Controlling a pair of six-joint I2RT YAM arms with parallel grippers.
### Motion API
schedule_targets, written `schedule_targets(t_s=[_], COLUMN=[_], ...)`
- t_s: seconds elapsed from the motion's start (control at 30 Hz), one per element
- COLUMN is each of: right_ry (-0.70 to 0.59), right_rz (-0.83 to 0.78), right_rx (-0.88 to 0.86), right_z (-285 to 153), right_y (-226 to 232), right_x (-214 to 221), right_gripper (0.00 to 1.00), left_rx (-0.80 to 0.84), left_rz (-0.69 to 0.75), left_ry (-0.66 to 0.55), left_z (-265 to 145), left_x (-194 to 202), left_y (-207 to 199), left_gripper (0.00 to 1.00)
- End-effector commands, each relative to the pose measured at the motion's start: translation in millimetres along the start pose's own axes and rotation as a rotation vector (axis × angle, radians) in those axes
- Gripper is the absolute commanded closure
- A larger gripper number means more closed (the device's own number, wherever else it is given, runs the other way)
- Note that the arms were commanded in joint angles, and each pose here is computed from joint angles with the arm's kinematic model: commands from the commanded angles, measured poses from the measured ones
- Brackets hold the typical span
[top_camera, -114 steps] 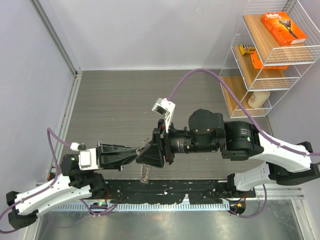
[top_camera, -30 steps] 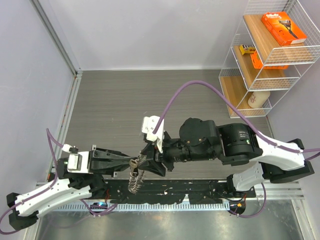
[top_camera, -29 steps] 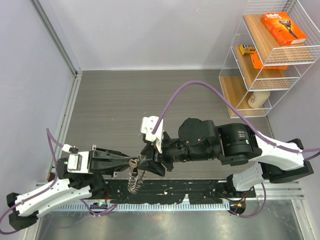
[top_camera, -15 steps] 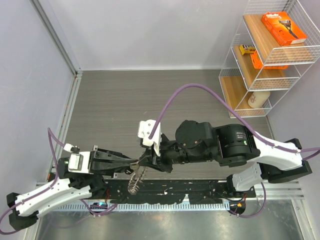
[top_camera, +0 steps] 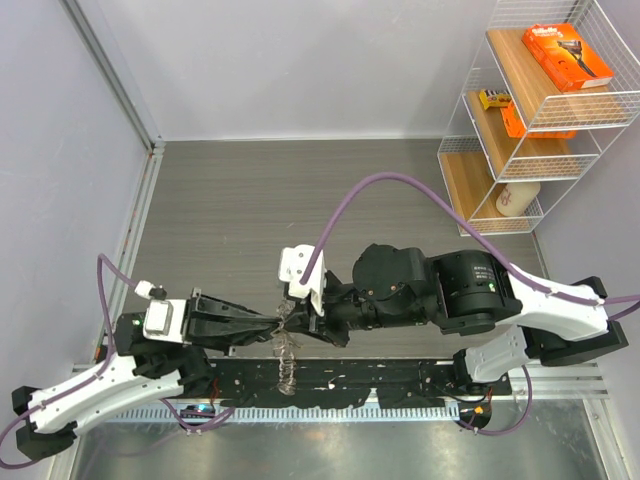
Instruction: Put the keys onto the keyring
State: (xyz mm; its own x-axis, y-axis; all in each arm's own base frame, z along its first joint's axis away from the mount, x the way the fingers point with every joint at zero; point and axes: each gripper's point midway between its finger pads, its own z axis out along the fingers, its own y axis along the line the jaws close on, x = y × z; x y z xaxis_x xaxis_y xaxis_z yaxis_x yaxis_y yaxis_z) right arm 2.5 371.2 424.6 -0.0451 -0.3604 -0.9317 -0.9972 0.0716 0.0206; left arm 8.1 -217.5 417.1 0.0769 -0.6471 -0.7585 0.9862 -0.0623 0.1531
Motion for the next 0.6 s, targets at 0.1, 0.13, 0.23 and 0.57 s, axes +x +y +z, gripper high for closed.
schedule_targets(t_s=[0.1, 0.13, 0.23, 0.57], right_ry=[0.054, 0.065, 0.160, 0.305], right_rz=[-0.004, -0.007, -0.002, 0.008], right_rx=[0.041, 0.063, 0.117, 0.170], right_z=[-21, -24, -31, -23], right_y=[-8, -12, -21, -28], right_x=[18, 20, 42, 79], right_gripper=[0.94, 0.94, 0.94, 0.94], left_rx=[-0.142, -0.161, -0.241, -0.260], left_rz=[-0.057, -0.068, -0.102, -0.274], left_ry=[0.040, 0.055, 0.115, 0.264], left_z=[-1, -3, -14, -14], left_x=[-22, -21, -13, 8], left_y=[15, 17, 24, 18], left_gripper=[0.76, 0.73, 0.69, 0.65])
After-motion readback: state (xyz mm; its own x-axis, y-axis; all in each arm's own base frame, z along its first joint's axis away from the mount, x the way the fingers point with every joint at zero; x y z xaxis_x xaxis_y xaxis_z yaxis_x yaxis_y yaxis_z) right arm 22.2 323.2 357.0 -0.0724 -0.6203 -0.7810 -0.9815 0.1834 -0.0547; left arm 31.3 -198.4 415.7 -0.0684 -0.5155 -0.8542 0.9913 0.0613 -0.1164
